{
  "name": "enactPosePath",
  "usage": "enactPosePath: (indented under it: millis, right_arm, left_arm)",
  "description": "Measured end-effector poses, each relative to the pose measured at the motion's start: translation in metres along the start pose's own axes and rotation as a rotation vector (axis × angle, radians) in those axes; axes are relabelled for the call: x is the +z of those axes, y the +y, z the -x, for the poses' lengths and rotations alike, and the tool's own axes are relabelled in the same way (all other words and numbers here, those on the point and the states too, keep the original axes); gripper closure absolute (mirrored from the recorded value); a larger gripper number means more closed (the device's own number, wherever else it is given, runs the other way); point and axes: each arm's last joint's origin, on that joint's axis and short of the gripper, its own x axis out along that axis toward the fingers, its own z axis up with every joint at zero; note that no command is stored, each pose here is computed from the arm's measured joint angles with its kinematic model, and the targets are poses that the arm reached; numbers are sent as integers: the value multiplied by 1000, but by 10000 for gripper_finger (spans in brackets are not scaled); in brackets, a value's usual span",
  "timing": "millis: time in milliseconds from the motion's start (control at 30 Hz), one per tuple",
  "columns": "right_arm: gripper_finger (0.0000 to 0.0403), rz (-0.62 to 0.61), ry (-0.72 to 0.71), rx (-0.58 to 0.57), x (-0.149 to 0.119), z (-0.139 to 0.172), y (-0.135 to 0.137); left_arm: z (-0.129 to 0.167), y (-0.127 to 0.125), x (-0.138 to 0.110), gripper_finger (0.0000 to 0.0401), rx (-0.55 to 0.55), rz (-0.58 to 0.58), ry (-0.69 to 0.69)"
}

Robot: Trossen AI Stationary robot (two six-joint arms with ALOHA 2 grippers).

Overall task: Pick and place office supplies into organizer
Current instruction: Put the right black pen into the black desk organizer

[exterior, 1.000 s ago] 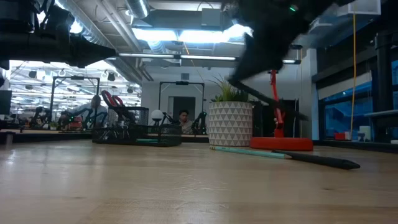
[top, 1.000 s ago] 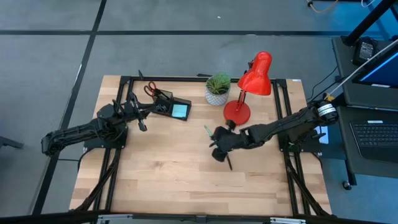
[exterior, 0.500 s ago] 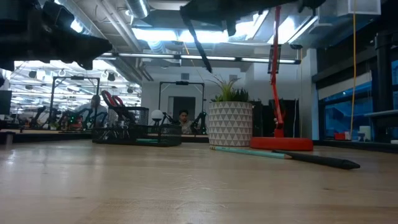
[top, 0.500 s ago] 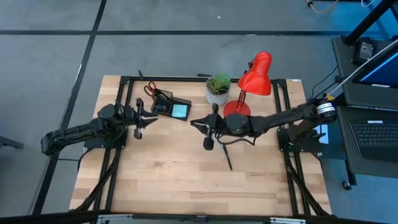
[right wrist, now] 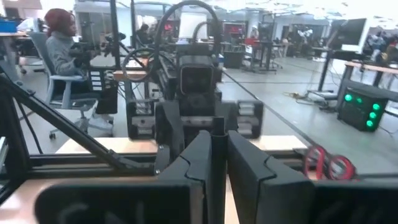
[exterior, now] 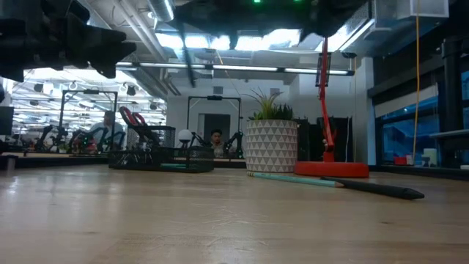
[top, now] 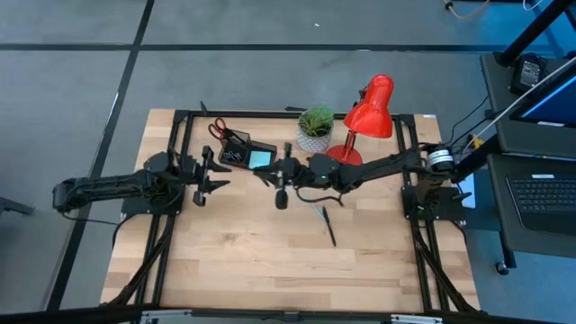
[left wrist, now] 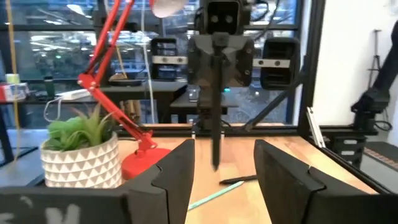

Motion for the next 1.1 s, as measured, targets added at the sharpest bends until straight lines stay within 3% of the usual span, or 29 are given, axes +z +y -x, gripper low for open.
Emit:
enactPosePath:
  millis: [200,367,1100]
  right_arm:
    - [359,61,26,32,-2,-39,5]
    - [359,88,53,34,0,-57,7]
    - [359,83,12,36,10,-63,6]
  left_arm:
    - [-9,-6,-4,237,-29,7,24]
    - [-15,-9,-6,237,7,6,23]
    - [-33,-10,4,237,55,-41,-6]
